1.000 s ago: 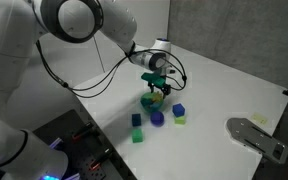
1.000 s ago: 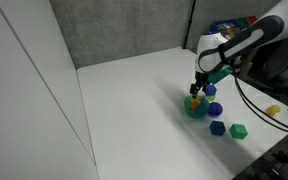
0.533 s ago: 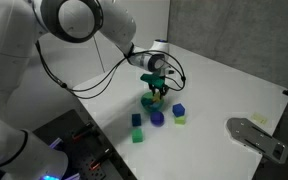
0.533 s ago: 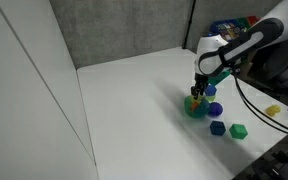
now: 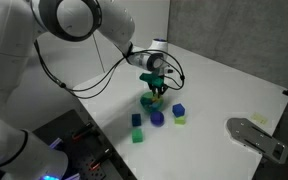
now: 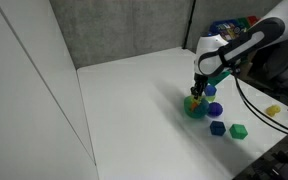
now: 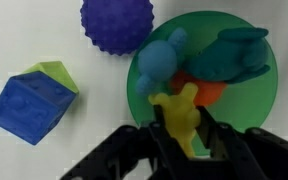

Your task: Remove the yellow star fish toy from the green bowl and place it on the worktop

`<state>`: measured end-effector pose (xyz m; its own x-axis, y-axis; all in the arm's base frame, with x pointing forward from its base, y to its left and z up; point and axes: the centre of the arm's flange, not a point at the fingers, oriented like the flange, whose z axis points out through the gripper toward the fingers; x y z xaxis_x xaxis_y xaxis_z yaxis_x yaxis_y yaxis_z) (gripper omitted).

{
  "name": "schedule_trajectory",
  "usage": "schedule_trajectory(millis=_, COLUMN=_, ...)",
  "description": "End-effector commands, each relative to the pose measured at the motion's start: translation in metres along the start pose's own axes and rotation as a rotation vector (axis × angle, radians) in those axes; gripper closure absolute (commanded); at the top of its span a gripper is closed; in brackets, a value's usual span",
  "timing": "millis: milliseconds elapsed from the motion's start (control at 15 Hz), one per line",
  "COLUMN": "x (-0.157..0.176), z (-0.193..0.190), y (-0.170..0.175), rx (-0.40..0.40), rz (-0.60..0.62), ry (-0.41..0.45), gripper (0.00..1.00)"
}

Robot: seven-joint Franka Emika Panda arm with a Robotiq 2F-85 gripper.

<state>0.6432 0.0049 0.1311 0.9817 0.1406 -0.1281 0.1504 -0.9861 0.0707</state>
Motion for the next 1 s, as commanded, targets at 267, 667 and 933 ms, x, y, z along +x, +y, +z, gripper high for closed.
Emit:
schedule_trajectory(millis=267, x=-0.052, z=-0.023, y=-0.028, rx=-0.02, rz=-0.034, ry=0.045, gripper=0.9)
schedule_trajectory(millis=667, x=-0.071, z=-0.061, y=-0.031, rx=-0.015, rz=-0.037, ry=0.129, gripper=0.9)
schedule_trajectory(millis=933, x=-0.071, z=-0.09, y=-0.008, rx=-0.002, rz=0.015, ry=0.166, gripper=0.9)
